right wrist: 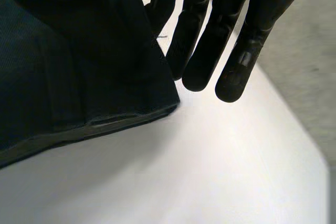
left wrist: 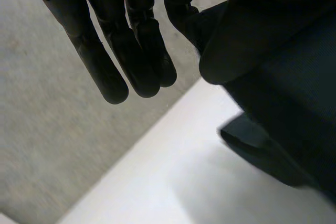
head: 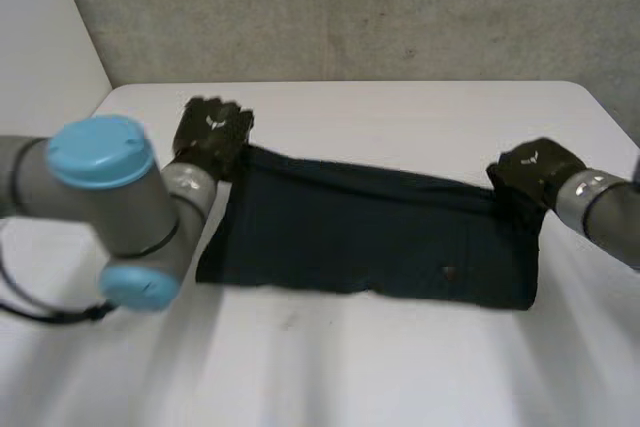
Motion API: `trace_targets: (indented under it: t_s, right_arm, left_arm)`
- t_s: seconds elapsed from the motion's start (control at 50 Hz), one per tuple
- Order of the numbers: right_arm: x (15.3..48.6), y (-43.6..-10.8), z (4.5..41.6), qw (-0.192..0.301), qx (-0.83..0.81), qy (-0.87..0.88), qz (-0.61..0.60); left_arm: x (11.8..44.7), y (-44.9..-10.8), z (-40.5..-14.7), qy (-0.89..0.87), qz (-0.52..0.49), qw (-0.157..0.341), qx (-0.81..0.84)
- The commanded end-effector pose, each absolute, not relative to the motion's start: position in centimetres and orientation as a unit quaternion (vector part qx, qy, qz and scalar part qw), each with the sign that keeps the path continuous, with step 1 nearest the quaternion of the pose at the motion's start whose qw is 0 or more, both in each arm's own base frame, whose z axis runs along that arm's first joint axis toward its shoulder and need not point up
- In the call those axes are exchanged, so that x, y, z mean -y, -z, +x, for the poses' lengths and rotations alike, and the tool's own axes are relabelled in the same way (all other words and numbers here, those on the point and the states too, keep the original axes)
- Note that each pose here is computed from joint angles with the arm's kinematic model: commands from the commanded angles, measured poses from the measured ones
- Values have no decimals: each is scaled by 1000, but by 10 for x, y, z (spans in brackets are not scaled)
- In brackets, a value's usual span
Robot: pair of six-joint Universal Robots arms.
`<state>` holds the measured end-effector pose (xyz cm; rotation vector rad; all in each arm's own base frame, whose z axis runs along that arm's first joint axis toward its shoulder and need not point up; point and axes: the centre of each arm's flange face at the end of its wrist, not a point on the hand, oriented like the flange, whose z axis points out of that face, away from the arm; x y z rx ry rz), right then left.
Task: Fold the shorts.
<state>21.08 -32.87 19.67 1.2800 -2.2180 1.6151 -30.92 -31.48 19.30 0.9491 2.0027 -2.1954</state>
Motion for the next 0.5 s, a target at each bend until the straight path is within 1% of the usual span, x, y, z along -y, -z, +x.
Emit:
trace_targets:
  t_s: [0.02, 0.06, 0.12, 0.14, 0.2, 0.26, 0.3, 0.34, 0.36, 0.38, 0.42, 0.44, 0.46, 0.5]
  right_arm:
    - [371, -185, 231, 93, 672, -610, 410]
    - [387, -178, 234, 106, 653, -632, 402]
    - [398, -168, 238, 108, 646, -641, 400]
    - [403, -161, 240, 109, 647, -639, 401]
    - [410, -151, 243, 118, 652, -638, 393]
    - [414, -158, 242, 133, 652, -644, 377]
    - [415, -173, 238, 140, 646, -660, 357]
    - [408, -194, 238, 127, 641, -677, 339]
    - [405, -201, 236, 122, 642, -681, 330]
    - [397, -215, 233, 111, 644, -687, 317]
    - [385, -227, 231, 95, 650, -690, 305]
    - [372, -233, 228, 76, 663, -683, 297]
    - [363, -232, 226, 67, 675, -672, 296]
    - [345, -229, 224, 46, 699, -647, 302]
  left_arm:
    - [366, -165, -343, 729, 316, 30, -607]
    - [372, -158, -348, 731, 317, 28, -604]
    - [382, -146, -354, 739, 316, 25, -595]
    - [386, -141, -357, 748, 311, 23, -586]
    - [388, -138, -364, 765, 306, 18, -567]
    - [379, -137, -375, 780, 313, 0, -541]
    - [371, -140, -381, 790, 314, -10, -526]
    - [367, -150, -382, 801, 307, -11, -514]
    - [363, -163, -379, 808, 300, -10, -507]
    - [361, -170, -377, 811, 298, -9, -504]
    - [351, -184, -371, 813, 296, -10, -502]
    - [347, -190, -368, 813, 296, -10, -501]
    - [339, -200, -362, 813, 294, -11, -503]
    - [333, -206, -358, 812, 294, -12, -504]
